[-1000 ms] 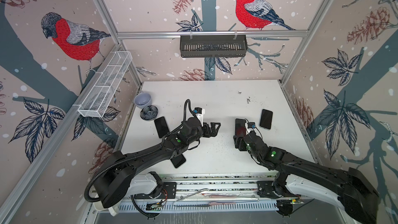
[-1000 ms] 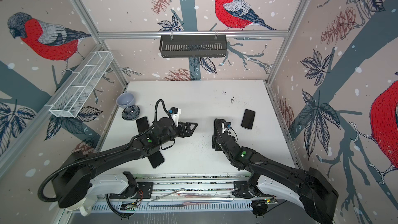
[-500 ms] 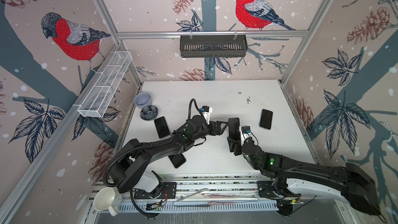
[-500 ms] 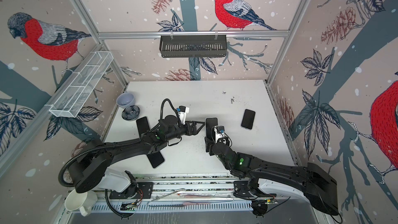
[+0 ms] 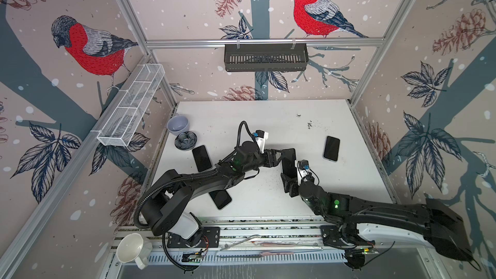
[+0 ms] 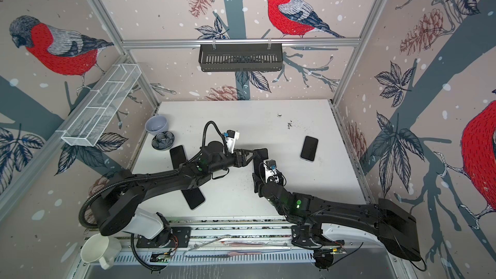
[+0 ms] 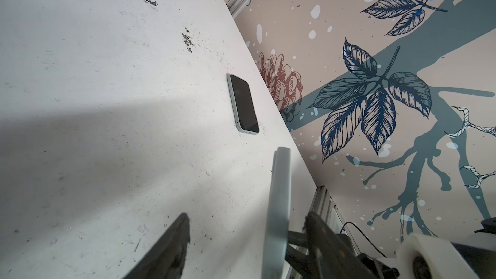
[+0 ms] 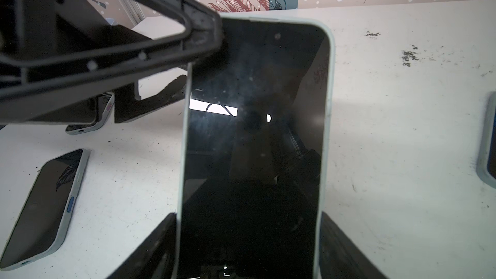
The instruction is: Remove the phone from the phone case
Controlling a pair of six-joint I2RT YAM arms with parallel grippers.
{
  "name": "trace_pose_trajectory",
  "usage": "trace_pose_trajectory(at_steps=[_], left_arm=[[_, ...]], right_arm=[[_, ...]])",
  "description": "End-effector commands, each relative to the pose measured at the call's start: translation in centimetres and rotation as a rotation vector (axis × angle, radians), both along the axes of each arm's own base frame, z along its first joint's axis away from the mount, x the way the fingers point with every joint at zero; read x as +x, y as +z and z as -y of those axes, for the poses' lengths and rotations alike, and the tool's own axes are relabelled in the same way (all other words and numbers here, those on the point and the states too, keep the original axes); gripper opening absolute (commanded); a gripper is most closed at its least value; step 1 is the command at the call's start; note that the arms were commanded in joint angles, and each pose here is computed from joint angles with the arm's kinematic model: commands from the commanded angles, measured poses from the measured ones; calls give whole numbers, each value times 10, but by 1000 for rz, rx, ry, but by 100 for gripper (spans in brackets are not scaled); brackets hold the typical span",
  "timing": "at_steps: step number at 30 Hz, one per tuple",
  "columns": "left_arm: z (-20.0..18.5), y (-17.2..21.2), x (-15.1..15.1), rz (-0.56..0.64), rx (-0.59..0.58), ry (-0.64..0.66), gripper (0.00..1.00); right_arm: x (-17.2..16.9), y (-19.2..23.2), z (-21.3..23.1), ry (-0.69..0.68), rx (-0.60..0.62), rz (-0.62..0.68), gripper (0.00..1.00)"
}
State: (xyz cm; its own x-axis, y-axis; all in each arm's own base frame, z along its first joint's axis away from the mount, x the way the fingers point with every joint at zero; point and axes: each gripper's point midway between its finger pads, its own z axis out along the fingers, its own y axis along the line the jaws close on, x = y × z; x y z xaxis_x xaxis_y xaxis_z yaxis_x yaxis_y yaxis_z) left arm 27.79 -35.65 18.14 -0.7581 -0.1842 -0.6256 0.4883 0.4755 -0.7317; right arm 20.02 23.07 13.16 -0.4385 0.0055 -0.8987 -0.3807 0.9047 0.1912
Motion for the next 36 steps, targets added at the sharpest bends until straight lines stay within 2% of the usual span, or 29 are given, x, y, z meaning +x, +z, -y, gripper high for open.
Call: trace_pose_trajectory(at_steps=[1, 6, 11, 14, 18, 19, 22, 25, 29, 36], left_arm=[[10, 16, -1, 33, -54, -47, 65], [14, 12, -2, 23, -51, -67, 51], [16, 14, -6, 23, -58, -90, 26], [16, 14, -7, 22, -55, -93, 16], [9, 17, -4, 39, -39, -56, 12], [5, 19, -3, 49, -39, -44, 10], [-5, 28, 1, 70, -39, 1, 7], [-21, 46, 8, 108, -53, 59, 5], [-51, 82, 17, 199, -54, 168, 3], [-88, 150, 18, 335, -102, 270, 0]], right_arm=[[3, 14, -4, -14, 43, 45, 49], [2, 13, -4, -11, 37, 46, 49], [1, 12, -3, -8, 37, 46, 48], [0, 12, -1, -13, 38, 48, 48], [-3, 12, 0, -15, 35, 53, 50], [-3, 12, 1, -15, 33, 54, 56], [-6, 15, -1, -3, 39, 45, 87], [-10, 24, -6, 31, 54, 33, 100], [-15, 42, -8, 75, 98, 52, 99], [-21, 82, 10, 102, 214, 164, 99]])
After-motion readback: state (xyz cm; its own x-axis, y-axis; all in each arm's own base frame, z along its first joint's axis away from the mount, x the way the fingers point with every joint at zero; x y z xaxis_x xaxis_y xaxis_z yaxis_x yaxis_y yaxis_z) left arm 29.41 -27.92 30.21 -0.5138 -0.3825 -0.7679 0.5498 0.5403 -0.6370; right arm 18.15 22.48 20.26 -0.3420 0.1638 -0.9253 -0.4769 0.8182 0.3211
